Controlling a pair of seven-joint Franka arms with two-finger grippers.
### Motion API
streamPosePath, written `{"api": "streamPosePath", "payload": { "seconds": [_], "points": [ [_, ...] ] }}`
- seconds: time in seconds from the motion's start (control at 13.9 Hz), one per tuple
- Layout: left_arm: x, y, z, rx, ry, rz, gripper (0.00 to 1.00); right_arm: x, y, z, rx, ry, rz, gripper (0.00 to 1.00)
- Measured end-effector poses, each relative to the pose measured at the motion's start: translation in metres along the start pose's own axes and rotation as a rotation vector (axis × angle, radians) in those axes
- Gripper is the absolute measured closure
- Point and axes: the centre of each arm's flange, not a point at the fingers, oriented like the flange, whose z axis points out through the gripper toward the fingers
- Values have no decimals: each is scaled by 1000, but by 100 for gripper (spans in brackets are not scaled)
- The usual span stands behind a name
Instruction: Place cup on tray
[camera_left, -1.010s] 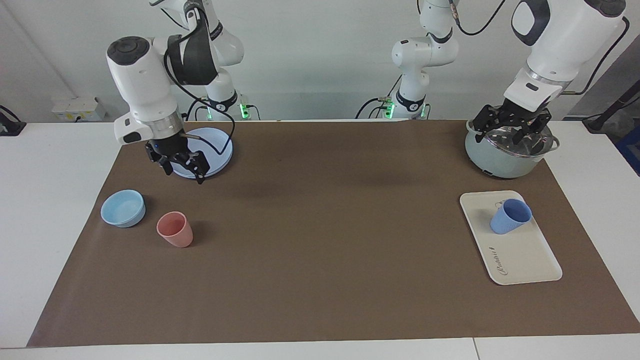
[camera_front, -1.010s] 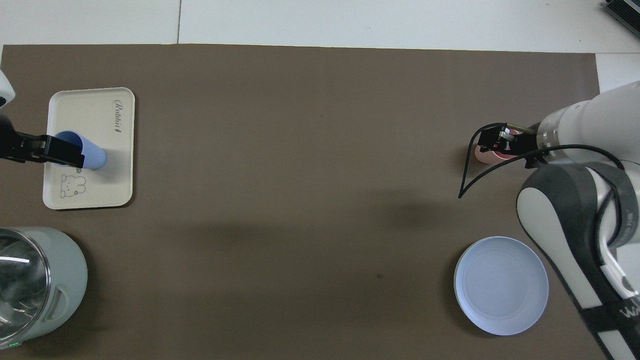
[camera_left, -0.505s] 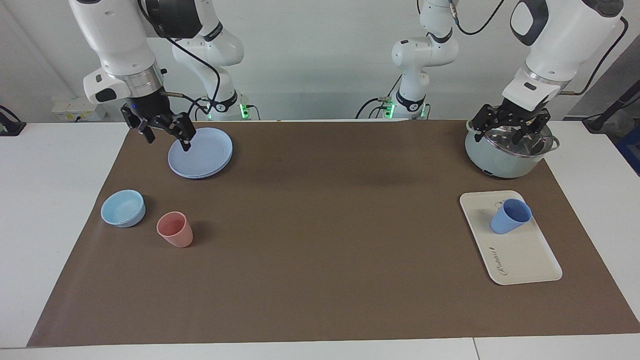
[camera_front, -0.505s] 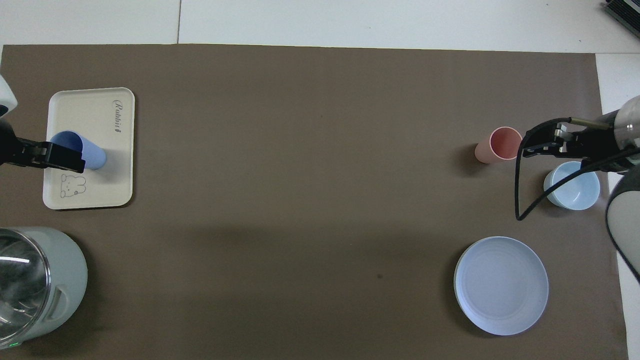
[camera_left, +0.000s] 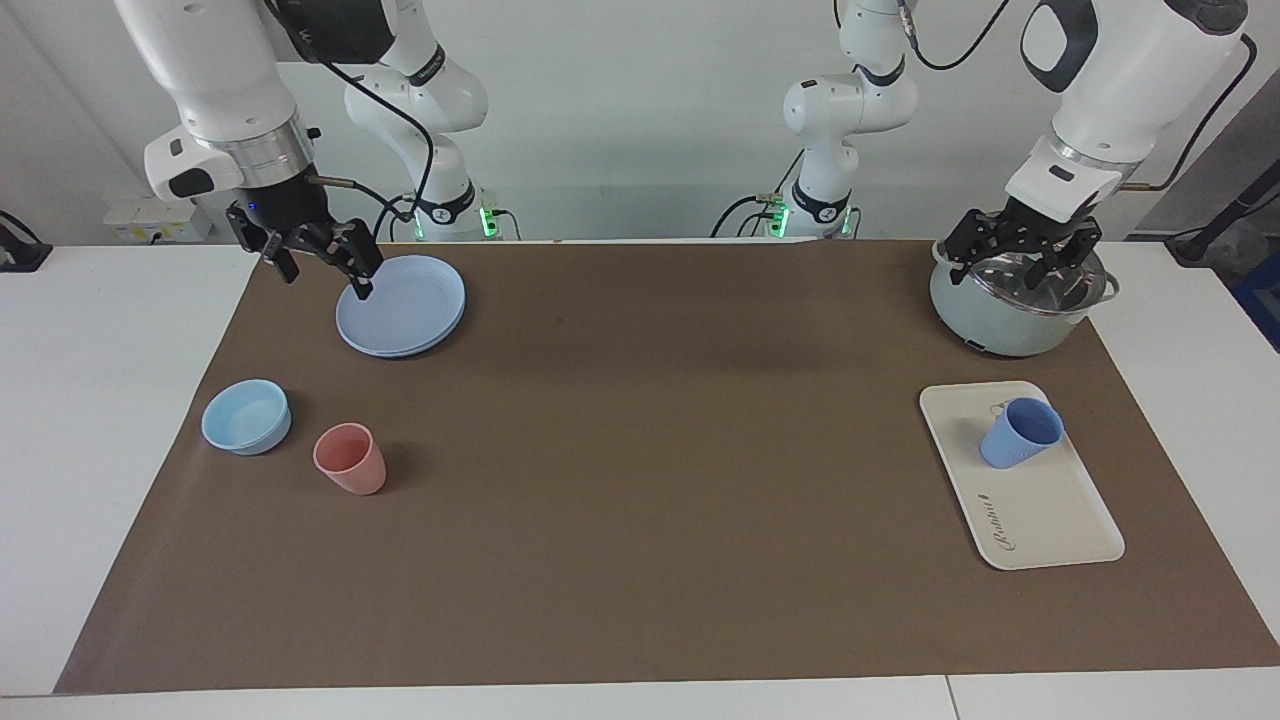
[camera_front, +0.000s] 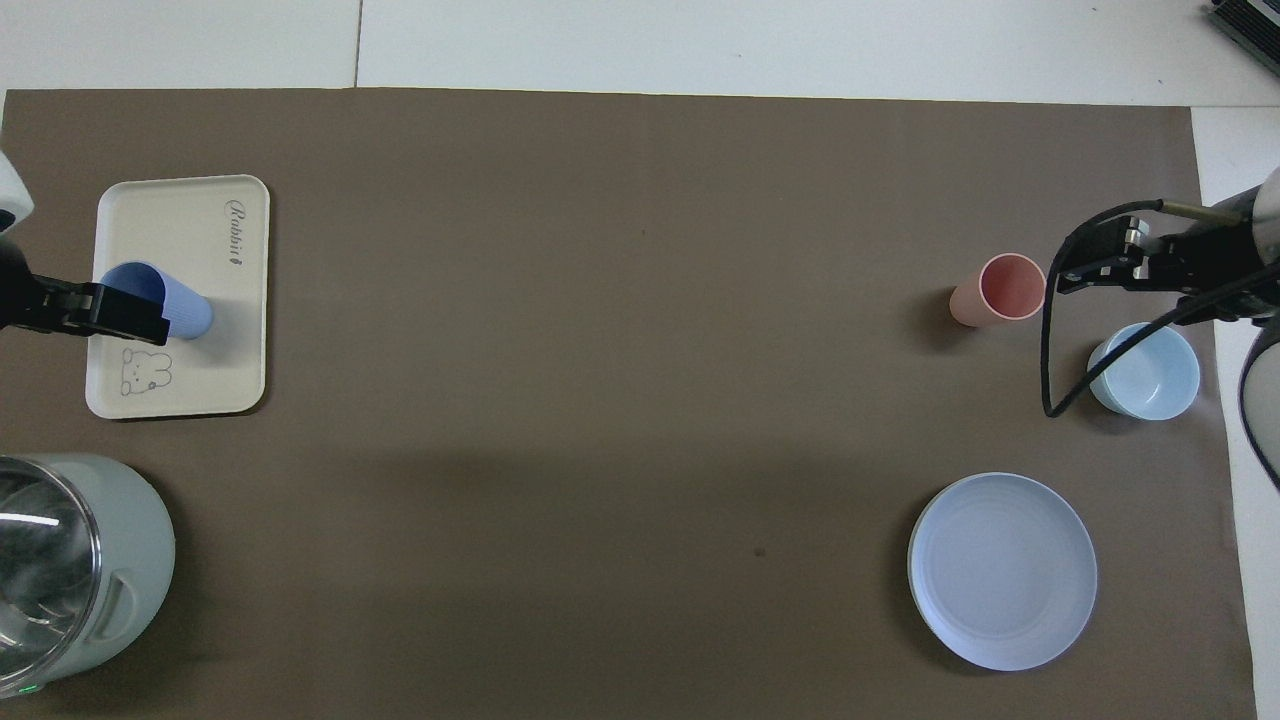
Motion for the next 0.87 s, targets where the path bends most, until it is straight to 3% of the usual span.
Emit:
{"api": "streamPosePath", "payload": {
  "seconds": [0.22, 0.51, 0.87],
  "points": [
    [6, -1, 5, 6, 50, 0, 0, -2, 3, 0, -8, -21, 4, 0],
    [5, -1, 6, 6, 43, 0, 0, -15, 9, -4, -29, -76, 5, 0],
    [2, -1, 4, 6, 40, -2, 0, -31, 14, -8, -34, -87, 5, 0]
  ]
}}
